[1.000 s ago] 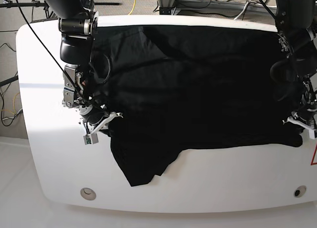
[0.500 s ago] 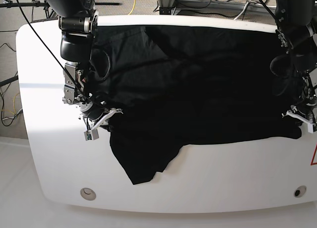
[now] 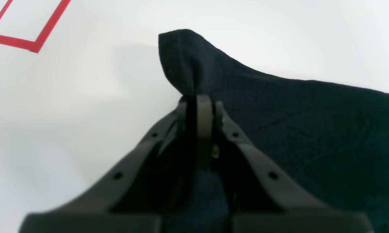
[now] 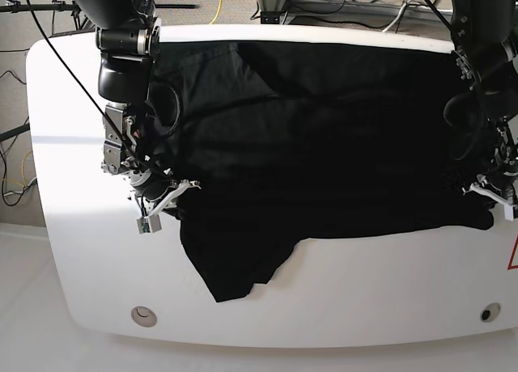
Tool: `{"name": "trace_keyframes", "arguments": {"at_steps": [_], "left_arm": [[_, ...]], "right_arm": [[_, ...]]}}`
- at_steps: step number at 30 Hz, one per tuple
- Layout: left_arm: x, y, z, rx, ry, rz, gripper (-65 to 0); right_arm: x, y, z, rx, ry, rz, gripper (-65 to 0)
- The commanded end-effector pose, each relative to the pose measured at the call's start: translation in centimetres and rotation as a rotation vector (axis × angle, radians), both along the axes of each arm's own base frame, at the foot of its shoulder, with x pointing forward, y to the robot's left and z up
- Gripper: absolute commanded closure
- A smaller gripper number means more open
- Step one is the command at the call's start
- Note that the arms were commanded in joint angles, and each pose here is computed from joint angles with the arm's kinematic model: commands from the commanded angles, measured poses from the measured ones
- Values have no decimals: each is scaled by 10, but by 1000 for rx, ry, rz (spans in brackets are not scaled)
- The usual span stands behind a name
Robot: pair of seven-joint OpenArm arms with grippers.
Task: Fold the T-shirt properly
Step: 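Lift the held hem edges and fold them over toward the collar with both grippers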
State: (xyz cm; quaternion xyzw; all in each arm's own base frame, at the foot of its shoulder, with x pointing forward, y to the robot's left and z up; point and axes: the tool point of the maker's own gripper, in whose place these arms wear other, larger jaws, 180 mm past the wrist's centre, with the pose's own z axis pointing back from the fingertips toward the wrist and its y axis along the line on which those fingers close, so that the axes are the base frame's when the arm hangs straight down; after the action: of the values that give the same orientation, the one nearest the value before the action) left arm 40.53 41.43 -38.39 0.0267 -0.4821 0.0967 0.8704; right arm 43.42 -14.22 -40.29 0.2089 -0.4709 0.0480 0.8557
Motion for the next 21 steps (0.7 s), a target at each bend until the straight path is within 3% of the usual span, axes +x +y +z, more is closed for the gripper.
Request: {"name": "trace_keyframes", "arguments": {"at_steps": [1,12,21], "left_arm": [[8,16,33,46,-76,7,0],[-3,23,101,224,-190,-23,0],[-18,0,106,281,-198,-85,0]], "right_arm": [[21,-8,43,-12,-117,-1,-1],[11,-6,94,-128,-227,51,-1],[-5,-5,107,-202,-243,78,0]]}}
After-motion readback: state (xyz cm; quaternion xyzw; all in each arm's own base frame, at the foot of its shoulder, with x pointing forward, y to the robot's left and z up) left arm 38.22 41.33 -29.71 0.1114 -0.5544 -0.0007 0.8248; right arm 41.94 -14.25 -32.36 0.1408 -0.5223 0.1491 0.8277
